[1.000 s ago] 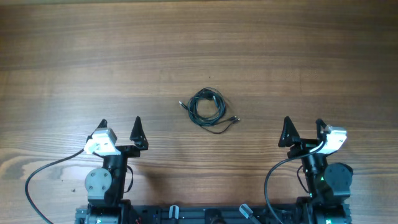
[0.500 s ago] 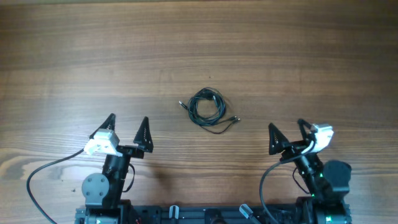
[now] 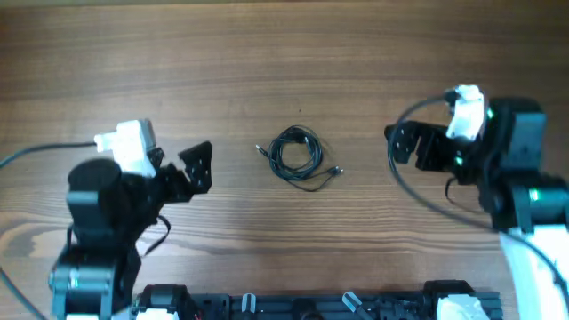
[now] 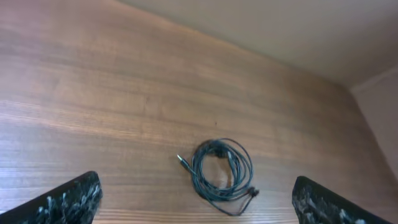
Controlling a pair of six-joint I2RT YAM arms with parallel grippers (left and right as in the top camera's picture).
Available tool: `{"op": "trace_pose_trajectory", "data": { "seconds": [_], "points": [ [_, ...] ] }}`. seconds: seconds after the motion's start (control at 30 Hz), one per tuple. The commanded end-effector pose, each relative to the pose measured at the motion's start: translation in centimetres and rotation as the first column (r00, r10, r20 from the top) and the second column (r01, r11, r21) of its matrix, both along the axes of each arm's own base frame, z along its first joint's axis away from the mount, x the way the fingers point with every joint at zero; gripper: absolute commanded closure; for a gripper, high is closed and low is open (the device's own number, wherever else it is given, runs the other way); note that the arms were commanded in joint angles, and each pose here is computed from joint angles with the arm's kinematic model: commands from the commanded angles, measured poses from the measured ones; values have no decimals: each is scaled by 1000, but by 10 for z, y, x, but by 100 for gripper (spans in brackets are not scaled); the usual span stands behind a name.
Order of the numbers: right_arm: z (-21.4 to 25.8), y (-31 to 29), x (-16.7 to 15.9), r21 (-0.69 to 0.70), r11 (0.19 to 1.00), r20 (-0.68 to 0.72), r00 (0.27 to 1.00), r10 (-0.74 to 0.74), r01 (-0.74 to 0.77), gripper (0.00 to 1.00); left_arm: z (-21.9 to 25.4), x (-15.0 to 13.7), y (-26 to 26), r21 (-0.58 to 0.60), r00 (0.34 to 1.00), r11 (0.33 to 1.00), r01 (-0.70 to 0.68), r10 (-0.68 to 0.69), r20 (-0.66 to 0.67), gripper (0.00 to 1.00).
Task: Untangle cables
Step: 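Move both grippers inward toward the coiled black cable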
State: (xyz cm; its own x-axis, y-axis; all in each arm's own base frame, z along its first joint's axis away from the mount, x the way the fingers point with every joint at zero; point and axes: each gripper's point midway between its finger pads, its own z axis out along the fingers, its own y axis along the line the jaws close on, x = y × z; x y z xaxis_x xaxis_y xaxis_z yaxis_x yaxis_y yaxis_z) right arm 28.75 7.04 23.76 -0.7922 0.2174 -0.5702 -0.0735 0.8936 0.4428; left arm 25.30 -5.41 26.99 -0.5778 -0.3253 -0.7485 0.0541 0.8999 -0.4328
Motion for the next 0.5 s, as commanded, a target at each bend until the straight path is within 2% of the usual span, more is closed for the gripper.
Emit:
{"op": "trace_pose_trajectory", "data": {
  "seconds": [0.0, 0.07, 0.13, 0.23, 0.3, 0.37, 0.43, 0.47],
  "points": [
    [-21, 17, 5, 80, 993, -114, 989, 92, -83, 0, -19, 6, -14, -70, 989, 996, 51, -61, -134, 0],
    [-38, 22, 3, 106, 989, -194, 973, 124, -104, 0, -45, 8, -15, -79, 965, 996, 49, -68, -253, 0],
    [-61, 26, -4, 95, 986, -289, 945, 156, -134, 1, -78, 8, -24, -120, 906, 990, 69, -112, -408, 0],
    [-95, 28, -18, -1, 988, -455, 879, 139, -157, 0, -115, 16, -41, -140, 816, 985, 103, -164, -555, 0],
    [-110, 33, -25, -44, 982, -522, 842, 133, -183, 0, -124, 22, -55, -137, 789, 979, 150, -202, -580, 0],
    [-119, 42, -24, -16, 982, -551, 821, 148, -187, 1, -125, 25, -68, -118, 785, 969, 216, -244, -569, 0],
    [-117, 68, -15, 128, 964, -510, 818, 266, -234, 0, -124, 25, -75, -103, 791, 965, 241, -257, -555, 0],
    [-112, 87, -7, 205, 922, -428, 817, 386, -328, 0, -123, 26, -78, -100, 794, 962, 254, -266, -546, 0]
  ]
}}
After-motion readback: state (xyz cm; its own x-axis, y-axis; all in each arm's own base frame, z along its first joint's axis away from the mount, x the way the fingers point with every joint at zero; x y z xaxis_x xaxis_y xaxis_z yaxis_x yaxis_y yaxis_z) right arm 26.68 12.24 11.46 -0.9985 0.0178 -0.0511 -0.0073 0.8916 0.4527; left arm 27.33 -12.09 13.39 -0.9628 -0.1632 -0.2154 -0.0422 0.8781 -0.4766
